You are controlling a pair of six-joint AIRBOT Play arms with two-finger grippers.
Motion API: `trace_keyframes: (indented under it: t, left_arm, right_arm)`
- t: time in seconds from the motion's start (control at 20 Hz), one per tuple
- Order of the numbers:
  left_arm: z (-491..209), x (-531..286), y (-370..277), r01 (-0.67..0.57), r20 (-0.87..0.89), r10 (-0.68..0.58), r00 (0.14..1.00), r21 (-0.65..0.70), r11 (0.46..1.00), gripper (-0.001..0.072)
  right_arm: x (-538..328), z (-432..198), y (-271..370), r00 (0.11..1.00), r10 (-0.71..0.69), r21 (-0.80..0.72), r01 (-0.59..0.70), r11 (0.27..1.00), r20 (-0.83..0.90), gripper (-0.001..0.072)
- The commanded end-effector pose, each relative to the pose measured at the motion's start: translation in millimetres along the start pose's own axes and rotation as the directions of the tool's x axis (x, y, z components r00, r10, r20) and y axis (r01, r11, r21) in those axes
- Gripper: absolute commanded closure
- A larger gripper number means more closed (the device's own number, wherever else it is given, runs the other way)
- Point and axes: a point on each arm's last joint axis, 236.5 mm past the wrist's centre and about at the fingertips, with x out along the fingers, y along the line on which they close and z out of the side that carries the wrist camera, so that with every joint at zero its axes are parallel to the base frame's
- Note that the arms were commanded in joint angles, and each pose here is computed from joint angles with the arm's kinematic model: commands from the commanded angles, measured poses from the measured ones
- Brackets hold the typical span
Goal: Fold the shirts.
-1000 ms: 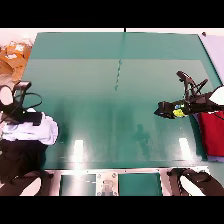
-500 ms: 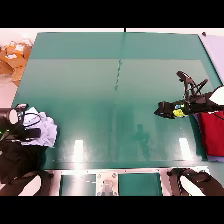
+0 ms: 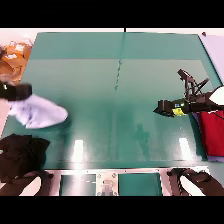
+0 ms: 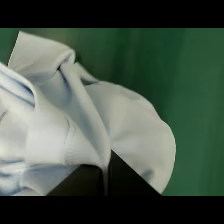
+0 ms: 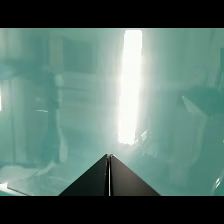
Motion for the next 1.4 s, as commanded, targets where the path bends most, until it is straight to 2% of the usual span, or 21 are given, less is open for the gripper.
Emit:
trace_keyframes:
  t: [0.0, 0.25, 0.3, 0.35, 0.4, 0.45, 0.65, 0.7, 0.85, 0.95, 1.1, 1.25, 1.35]
  left_arm:
    - [39.0, -53.6, -114.0, 0.249, 0.162, -0.275, 0.948, 0.163, 0.955, 0.0692]
    - [5.5, -2.9, -242.4, 0.408, 0.027, -0.447, 0.894, 0.359, 0.839, 0.0688]
    - [-4.2, 12.1, -263.0, 0.44, -0.014, -0.467, 0.884, 0.367, 0.82, 0.0552]
    - [-14.0, 25.3, -277.8, 0.47, -0.058, -0.483, 0.874, 0.356, 0.807, 0.0157]
    - [-22.4, 36.3, -284.8, 0.497, -0.104, -0.492, 0.864, 0.33, 0.803, -0.0011]
    - [-24.0, 43.7, -280.1, 0.492, -0.124, -0.479, 0.869, 0.319, 0.81, -0.0011]
    - [-4.8, 50.4, -205.8, 0.405, -0.17, -0.372, 0.913, 0.253, 0.879, -0.0011]
    - [-2.3, 53.0, -182.5, 0.378, -0.187, -0.341, 0.921, 0.226, 0.898, -0.0011]
    - [-12.2, 70.0, -95.2, 0.232, -0.276, -0.195, 0.941, 0.109, 0.966, -0.0011]
    - [-36.6, 86.5, -48.3, 0.16, -0.36, -0.147, 0.921, 0.007, 0.987, -0.001]
    - [-90.9, 115.2, -4.3, 0.091, -0.481, -0.153, 0.863, -0.15, 0.984, -0.001]
    - [-145.8, 149.3, 5.5, 0.058, -0.537, -0.186, 0.823, -0.246, 0.968, -0.0011]
    - [-162.6, 172.2, -16.2, 0.127, -0.489, -0.29, 0.822, -0.34, 0.932, -0.0011]
  right_arm:
    - [-2.2, 11.4, 2.4, 0.999, 0.005, -0.004, -0.005, 1.0, 0.046, 0.0693]
    - [-27.7, 44.7, 18.6, 0.986, 0.027, -0.044, -0.02, 0.999, 0.163, 0.0693]
    - [-33.8, 51.5, 21.8, 0.982, 0.03, -0.053, -0.02, 0.998, 0.188, 0.0692]
    - [-40.8, 59.1, 23.3, 0.976, 0.025, -0.064, -0.012, 0.998, 0.215, 0.0597]
    - [-48.5, 66.8, 22.6, 0.97, 0.018, -0.068, -0.001, 0.998, 0.243, 0.0414]
    - [-56.0, 73.5, 20.2, 0.964, 0.011, -0.062, 0.006, 0.998, 0.267, 0.0346]
    - [-69.0, 85.4, -1.3, 0.953, -0.025, 0.001, 0.026, 1.0, 0.302, 0.0296]
    - [-63.9, 82.3, -3.9, 0.957, -0.027, 0.008, 0.026, 1.0, 0.289, 0.0295]
    - [-22.6, 61.3, 7.3, 0.982, 0.027, 0.015, -0.03, 0.999, 0.184, 0.0218]
    - [18.8, 42.5, 34.4, 0.991, 0.092, -0.088, -0.084, 0.993, 0.093, 0.0209]
    - [82.3, 19.8, 80.2, 0.992, 0.126, -0.226, -0.126, 0.966, -0.013, 0.0208]
    - [134.1, 13.8, 112.2, 0.989, 0.122, -0.299, -0.141, 0.944, -0.081, 0.0209]
    - [157.2, 17.9, 123.8, 0.985, 0.113, -0.308, -0.149, 0.939, -0.131, 0.0209]
